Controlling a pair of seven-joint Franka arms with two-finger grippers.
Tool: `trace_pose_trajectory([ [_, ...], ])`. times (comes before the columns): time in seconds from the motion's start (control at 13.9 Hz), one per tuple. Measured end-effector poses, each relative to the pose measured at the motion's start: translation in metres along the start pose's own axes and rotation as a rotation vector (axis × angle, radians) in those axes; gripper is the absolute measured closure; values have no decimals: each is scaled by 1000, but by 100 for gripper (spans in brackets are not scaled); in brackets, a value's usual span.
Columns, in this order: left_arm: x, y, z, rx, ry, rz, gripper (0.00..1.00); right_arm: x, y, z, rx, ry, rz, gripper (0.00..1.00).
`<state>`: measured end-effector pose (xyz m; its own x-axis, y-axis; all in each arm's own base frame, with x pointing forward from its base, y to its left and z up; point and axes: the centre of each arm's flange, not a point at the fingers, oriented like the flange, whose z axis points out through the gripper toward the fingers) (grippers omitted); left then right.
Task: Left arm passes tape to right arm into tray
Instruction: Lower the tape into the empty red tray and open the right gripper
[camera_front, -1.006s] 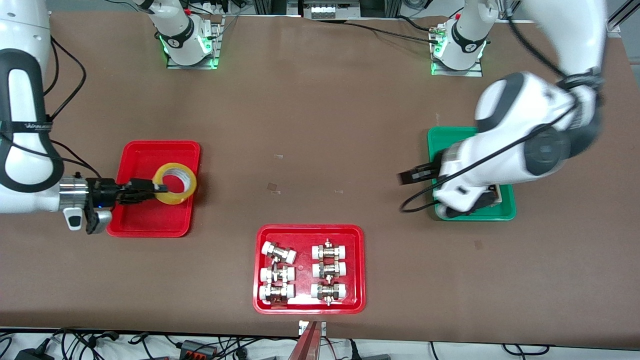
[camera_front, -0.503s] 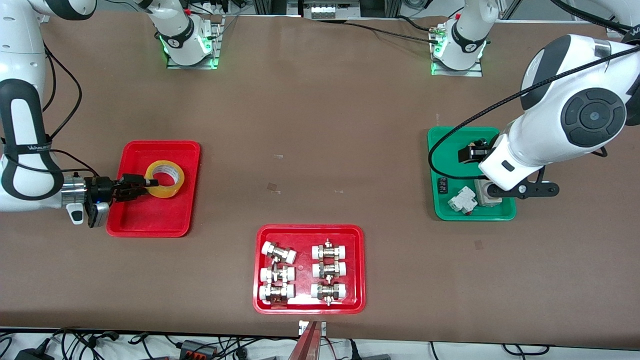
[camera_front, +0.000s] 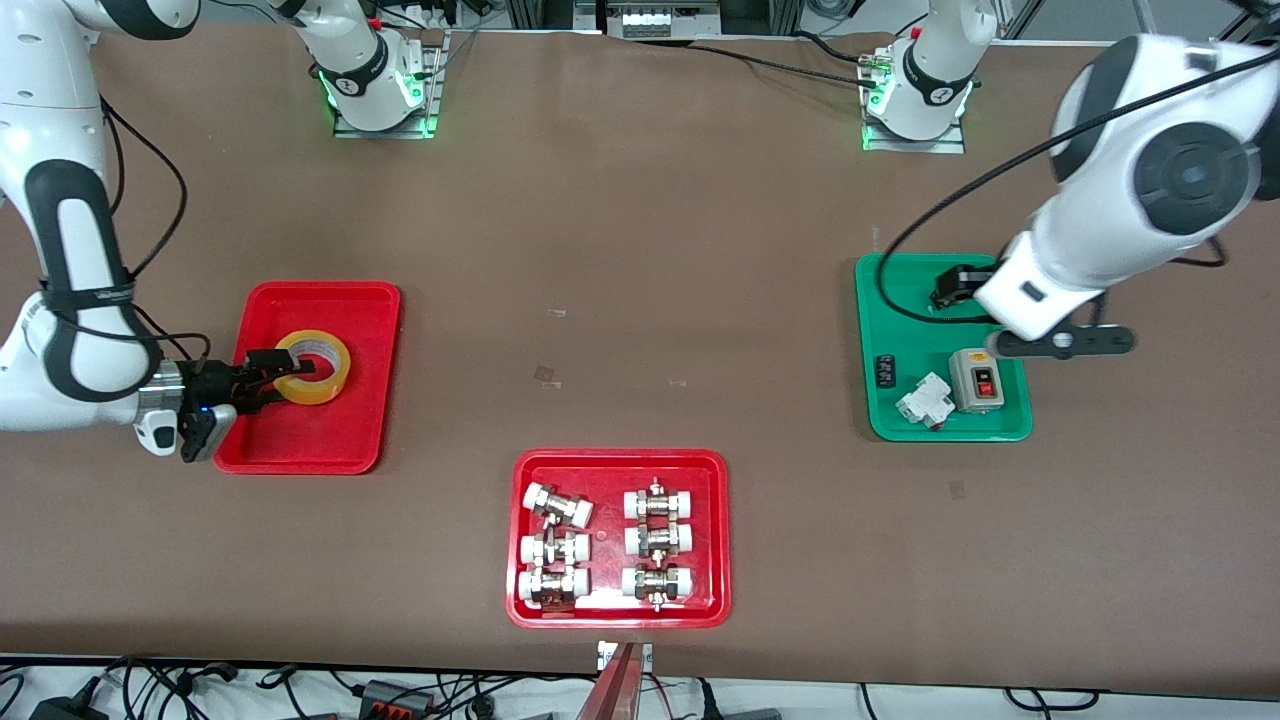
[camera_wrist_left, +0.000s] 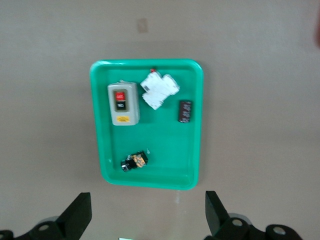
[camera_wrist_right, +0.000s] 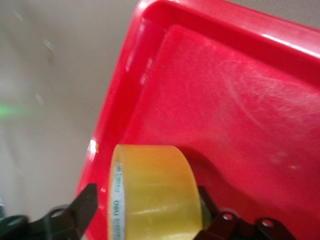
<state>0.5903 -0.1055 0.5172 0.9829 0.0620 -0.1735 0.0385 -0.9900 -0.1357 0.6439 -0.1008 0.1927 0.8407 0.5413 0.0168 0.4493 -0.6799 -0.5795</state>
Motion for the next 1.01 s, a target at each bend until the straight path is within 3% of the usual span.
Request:
trace_pose_trajectory([
  [0.22, 7, -24, -22, -4, 50, 42, 0, 26, -24, -10, -125, -60, -89, 0],
  [0.36, 11, -21, -26, 1, 93, 117, 0, 38, -42, -26, -196, -82, -139, 0],
  [0.57, 17, -17, -20, -5, 114, 130, 0, 50, -68, -52, -281, -97, -187, 0],
  [0.79, 15, -8, -7, -27, 150, 138, 0, 64, -111, -90, -380, -83, -130, 0],
  [1.01, 10, -11, -11, -28, 165, 131, 0, 72, -188, -133, -456, -75, 6, 0],
])
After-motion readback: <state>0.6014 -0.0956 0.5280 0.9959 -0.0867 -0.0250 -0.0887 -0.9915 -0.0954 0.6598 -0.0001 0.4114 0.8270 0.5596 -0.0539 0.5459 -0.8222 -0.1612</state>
